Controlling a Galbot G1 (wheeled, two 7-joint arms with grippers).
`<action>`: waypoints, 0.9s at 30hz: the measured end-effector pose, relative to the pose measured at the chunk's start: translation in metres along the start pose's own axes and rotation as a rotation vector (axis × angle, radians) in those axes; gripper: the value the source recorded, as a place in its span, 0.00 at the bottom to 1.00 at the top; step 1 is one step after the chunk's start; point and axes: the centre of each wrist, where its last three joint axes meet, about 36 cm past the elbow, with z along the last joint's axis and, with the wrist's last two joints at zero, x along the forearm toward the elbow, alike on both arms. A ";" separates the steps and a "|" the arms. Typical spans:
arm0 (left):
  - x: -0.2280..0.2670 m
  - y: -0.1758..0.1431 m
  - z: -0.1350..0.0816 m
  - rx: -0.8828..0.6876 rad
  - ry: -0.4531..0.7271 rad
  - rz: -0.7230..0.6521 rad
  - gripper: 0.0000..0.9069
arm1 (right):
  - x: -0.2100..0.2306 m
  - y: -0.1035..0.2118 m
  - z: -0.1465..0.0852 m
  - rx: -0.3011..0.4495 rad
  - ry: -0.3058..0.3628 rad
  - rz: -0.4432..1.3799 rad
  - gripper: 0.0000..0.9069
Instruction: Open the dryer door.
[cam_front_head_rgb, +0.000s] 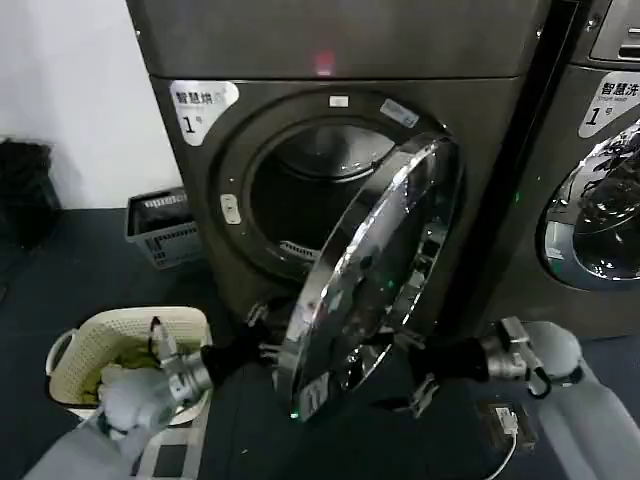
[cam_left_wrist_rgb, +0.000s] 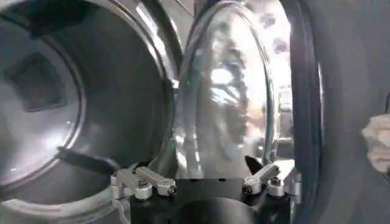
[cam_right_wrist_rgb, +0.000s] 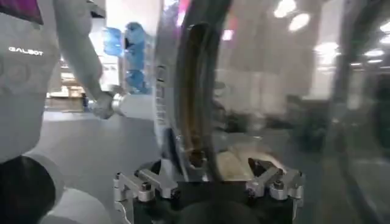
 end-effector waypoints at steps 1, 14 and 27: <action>-0.003 -0.001 0.001 0.001 0.001 0.017 1.00 | 0.007 0.003 0.002 -0.004 0.000 0.018 1.00; -0.051 -0.014 0.007 -0.009 0.011 0.188 1.00 | 0.134 0.055 0.009 -0.016 -0.040 0.403 1.00; -0.103 -0.031 0.017 -0.008 0.019 0.316 1.00 | 0.249 0.131 -0.021 0.095 -0.083 0.903 1.00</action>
